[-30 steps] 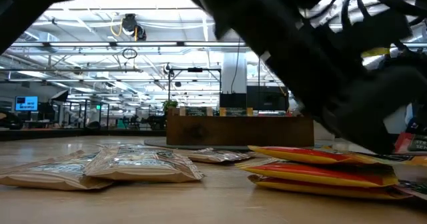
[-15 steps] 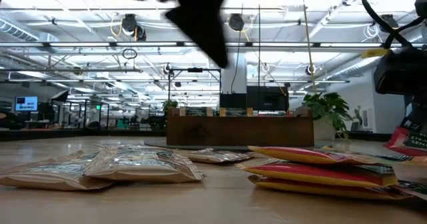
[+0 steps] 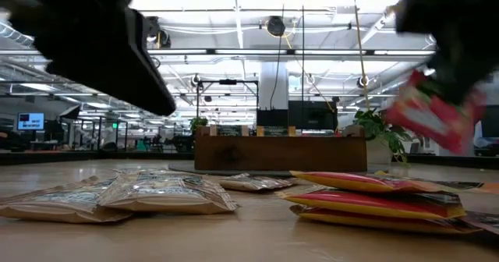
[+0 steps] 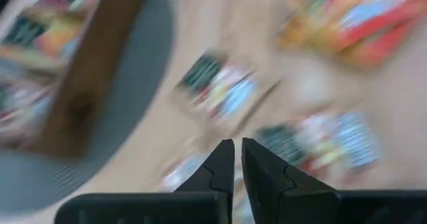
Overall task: Pick & Place Tea
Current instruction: Put the red tea bag into the right slot of the wooden organizer
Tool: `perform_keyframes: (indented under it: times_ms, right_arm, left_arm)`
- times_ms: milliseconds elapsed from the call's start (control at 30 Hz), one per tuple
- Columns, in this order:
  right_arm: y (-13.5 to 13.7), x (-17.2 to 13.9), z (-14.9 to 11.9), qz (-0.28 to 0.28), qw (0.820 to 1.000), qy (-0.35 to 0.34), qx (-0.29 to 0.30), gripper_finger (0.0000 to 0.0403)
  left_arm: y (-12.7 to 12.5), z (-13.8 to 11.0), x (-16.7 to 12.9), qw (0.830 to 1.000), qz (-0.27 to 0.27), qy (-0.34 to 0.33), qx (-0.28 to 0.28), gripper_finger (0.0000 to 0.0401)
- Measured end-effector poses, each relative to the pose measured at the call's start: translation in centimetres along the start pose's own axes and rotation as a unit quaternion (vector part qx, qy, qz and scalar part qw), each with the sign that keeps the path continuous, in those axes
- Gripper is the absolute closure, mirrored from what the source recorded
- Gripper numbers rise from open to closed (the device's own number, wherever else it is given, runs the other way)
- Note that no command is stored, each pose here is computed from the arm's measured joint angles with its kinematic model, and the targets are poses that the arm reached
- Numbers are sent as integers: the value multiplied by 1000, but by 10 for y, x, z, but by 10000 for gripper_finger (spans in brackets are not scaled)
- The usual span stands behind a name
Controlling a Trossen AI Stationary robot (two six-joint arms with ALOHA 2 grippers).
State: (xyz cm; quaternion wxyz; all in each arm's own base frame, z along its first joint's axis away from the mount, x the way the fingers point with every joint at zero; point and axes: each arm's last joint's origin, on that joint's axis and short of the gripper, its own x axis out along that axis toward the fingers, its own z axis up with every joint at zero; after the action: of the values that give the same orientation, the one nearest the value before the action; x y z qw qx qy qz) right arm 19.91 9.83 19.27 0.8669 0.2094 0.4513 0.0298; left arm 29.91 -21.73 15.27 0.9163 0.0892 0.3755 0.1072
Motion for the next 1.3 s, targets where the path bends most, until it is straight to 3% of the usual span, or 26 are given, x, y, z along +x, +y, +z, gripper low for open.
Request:
perform_keyframes:
  times_ms: [167,300,500,733,1000,1300]
  right_arm:
    - [6,-24,32,-71,997,-25,-23,403]
    - [2,-32,48,-98,993,-57,-32,403]
    - [-15,-42,68,-135,988,-56,-43,403]
    - [-45,-62,105,-208,977,3,-50,403]
    - [-52,-25,141,-246,952,145,-114,403]
    - [-63,16,155,-261,931,206,-150,403]
  left_arm:
    - [-1,-14,3,992,-87,-97,4,364]
    - [-4,-15,2,987,-115,-112,12,364]
    - [-3,-15,3,987,-110,-113,27,364]
    - [2,-13,7,989,-91,-114,24,364]
    - [3,-13,8,990,-88,-111,27,364]
    - [2,-16,8,990,-101,-94,24,364]
